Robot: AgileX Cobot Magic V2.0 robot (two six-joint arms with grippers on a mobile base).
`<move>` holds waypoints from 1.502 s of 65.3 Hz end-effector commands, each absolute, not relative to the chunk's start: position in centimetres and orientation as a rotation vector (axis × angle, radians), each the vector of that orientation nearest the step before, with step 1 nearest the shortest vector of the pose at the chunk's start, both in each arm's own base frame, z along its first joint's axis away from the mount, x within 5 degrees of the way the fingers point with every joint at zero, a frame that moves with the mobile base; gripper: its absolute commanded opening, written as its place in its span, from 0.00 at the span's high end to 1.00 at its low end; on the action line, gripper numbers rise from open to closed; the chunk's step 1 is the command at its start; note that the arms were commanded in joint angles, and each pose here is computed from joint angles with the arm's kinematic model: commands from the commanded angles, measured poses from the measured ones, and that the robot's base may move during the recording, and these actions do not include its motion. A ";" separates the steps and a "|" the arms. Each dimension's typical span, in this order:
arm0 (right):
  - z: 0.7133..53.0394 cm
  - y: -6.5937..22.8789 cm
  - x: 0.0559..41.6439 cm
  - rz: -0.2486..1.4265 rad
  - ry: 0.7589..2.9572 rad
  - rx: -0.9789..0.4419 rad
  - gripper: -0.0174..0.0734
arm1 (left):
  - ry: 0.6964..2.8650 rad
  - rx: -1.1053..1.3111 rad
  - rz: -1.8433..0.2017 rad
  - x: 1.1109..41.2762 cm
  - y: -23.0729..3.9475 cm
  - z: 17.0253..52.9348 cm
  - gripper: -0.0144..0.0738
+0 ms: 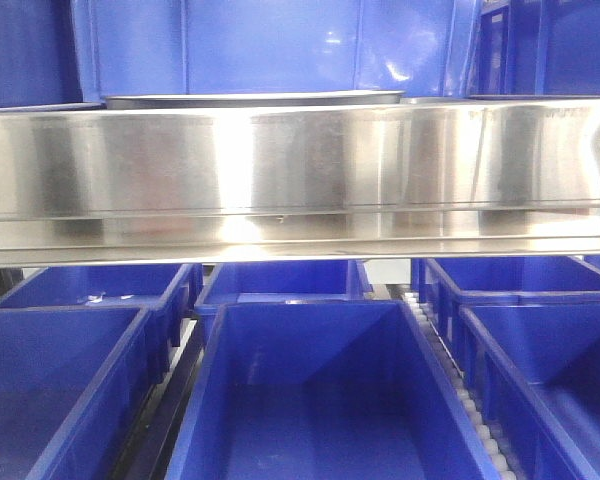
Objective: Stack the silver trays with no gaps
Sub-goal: 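Raise both grippers up away from the stacked trays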
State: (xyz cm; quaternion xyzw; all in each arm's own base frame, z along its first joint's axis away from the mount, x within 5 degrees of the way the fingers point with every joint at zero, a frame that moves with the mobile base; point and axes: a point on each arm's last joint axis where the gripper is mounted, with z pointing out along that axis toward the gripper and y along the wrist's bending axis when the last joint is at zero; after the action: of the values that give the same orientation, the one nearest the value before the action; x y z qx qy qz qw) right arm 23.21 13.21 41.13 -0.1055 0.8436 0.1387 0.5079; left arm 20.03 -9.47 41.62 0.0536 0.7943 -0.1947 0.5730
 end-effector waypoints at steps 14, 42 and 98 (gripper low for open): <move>38.1 10.5 17.5 0.424 1.745 -0.362 0.90 | 1.589 0.203 -0.526 15.8 -8.0 39.1 0.84; 36.2 4.4 8.6 0.439 1.615 -0.296 0.90 | 1.526 0.239 -0.482 9.6 -4.8 34.3 0.84; 37.1 1.9 5.1 0.457 1.480 -0.237 0.90 | 1.426 0.224 -0.502 7.7 -3.8 35.3 0.84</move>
State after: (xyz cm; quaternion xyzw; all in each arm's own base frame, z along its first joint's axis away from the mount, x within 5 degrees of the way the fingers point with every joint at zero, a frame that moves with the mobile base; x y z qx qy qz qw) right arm 5.20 2.15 37.28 -0.1077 0.6670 0.2183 0.7042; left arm 7.91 -3.82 35.13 0.0967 0.6551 -0.2244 0.7150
